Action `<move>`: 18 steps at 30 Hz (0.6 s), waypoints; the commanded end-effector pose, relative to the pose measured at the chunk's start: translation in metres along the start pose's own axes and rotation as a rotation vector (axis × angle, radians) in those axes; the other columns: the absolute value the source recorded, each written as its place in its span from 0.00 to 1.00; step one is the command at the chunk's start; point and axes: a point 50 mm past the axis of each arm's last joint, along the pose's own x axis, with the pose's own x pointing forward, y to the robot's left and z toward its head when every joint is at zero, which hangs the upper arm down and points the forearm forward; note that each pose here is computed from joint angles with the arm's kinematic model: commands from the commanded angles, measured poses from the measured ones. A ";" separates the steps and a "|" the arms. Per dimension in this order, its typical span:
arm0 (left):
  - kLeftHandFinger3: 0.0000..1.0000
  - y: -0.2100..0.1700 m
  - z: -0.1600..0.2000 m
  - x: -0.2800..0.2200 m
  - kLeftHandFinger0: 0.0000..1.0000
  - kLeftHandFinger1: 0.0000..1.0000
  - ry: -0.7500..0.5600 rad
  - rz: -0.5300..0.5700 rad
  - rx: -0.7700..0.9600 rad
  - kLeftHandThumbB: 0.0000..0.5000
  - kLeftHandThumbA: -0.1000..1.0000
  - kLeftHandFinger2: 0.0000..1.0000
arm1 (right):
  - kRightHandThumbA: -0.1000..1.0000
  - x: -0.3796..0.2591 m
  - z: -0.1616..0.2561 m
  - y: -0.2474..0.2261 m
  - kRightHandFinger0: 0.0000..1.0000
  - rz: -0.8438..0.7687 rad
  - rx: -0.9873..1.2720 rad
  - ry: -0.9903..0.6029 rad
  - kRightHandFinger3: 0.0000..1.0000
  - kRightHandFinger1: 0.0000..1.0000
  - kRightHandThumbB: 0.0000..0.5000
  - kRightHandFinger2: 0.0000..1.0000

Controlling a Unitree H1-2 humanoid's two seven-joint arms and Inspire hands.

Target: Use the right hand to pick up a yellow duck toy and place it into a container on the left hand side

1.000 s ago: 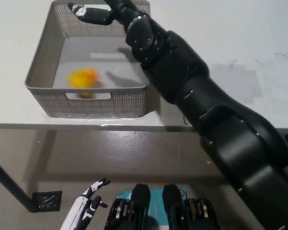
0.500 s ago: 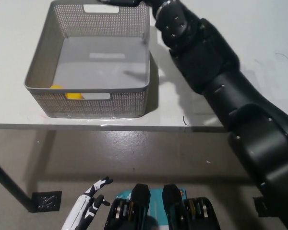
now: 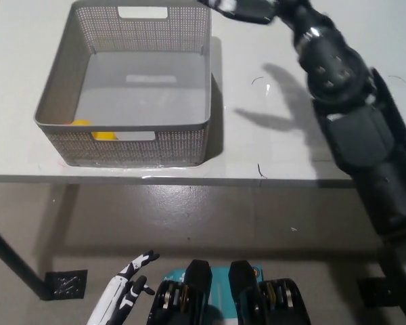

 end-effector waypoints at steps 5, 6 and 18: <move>0.99 0.022 0.012 0.018 0.58 0.96 -0.083 0.046 0.043 1.00 1.00 1.00 | 1.00 -0.217 0.109 -0.150 1.00 -0.338 0.094 -0.605 1.00 1.00 0.80 1.00; 0.99 0.023 0.011 0.019 0.57 0.94 -0.081 0.051 0.044 1.00 1.00 1.00 | 1.00 -0.229 0.104 -0.144 1.00 -0.328 0.122 -0.609 1.00 1.00 0.83 1.00; 1.00 0.033 0.010 0.027 0.58 0.94 -0.078 0.093 0.036 1.00 1.00 1.00 | 1.00 -0.315 0.010 -0.036 1.00 -0.099 0.511 -0.326 1.00 1.00 0.77 1.00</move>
